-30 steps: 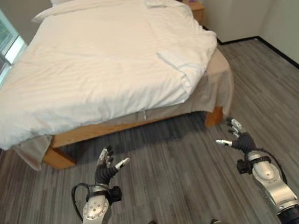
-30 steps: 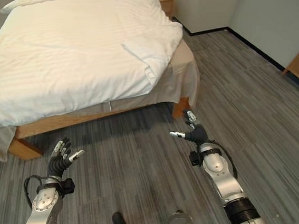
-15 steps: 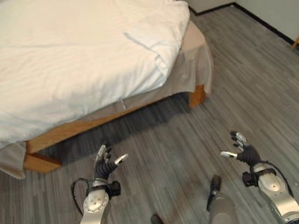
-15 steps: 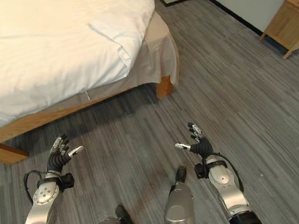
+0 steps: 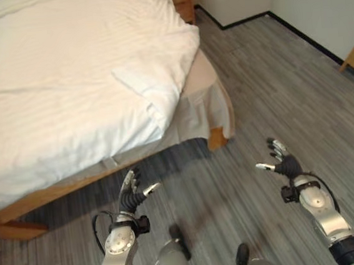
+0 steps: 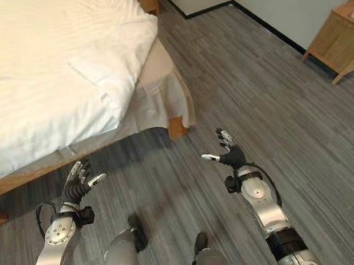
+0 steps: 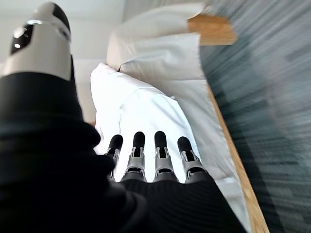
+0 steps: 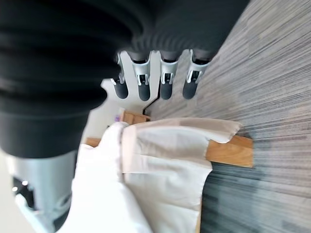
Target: Making the bed.
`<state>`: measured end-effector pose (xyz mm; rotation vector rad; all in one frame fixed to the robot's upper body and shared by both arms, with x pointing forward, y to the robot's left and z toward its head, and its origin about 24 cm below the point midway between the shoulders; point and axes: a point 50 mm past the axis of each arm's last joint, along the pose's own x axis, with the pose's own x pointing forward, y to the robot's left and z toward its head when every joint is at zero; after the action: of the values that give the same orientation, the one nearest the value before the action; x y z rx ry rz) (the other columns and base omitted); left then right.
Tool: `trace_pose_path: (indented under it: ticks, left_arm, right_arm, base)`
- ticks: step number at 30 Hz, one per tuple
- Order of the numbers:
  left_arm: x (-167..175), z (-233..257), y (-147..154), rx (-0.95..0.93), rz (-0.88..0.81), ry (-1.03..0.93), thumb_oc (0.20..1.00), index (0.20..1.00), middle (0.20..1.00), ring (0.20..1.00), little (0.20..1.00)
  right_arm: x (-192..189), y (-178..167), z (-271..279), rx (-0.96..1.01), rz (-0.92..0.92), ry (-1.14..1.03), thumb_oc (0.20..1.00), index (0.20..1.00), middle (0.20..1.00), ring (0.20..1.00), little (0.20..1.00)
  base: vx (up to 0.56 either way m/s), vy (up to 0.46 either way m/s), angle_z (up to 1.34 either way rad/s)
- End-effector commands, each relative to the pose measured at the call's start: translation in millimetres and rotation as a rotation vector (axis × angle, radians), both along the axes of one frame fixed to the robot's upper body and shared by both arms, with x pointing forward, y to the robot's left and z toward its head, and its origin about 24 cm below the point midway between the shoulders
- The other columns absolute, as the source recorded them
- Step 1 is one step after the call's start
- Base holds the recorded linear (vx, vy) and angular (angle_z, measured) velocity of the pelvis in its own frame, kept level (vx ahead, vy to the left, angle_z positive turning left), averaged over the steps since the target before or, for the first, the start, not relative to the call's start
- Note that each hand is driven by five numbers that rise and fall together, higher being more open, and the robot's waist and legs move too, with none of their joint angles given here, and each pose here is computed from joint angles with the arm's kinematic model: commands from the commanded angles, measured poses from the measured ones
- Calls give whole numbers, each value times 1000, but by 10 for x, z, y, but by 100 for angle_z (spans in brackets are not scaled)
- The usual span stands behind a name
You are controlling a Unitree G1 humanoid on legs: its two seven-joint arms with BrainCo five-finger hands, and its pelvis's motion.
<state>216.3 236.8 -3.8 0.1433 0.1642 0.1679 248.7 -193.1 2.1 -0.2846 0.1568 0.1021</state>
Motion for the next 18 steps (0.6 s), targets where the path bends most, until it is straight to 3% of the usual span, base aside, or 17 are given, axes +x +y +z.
trace_pose_path:
  ticks: [1, 8, 10, 13, 18]
  left_arm:
    - [24, 351, 185, 80, 43, -147, 1000, 1000, 1000, 1000, 1000]
    - [178, 638, 341, 184, 180, -264, 1000, 1000, 1000, 1000, 1000]
    - [148, 993, 414, 174, 287, -456, 1000, 1000, 1000, 1000, 1000]
    - [128, 1008, 410, 159, 300, -472, 1000, 1000, 1000, 1000, 1000]
    - [116, 998, 264, 89, 196, -490, 1000, 1000, 1000, 1000, 1000]
  right_arm:
    - [82, 77, 271, -23, 48, -141, 1000, 1000, 1000, 1000, 1000]
    - [110, 290, 274, -38, 89, -162, 1000, 1000, 1000, 1000, 1000]
    - [97, 326, 207, -32, 73, -136, 1000, 1000, 1000, 1000, 1000]
    - [73, 315, 160, -21, 63, -117, 1000, 1000, 1000, 1000, 1000]
    - [-63, 161, -74, 11, -9, -13, 1000, 1000, 1000, 1000, 1000]
  base:
    - [562, 233, -53]
    - [332, 159, -19]
    - [479, -186, 40]
    - [273, -126, 22]
    - [362, -91, 131]
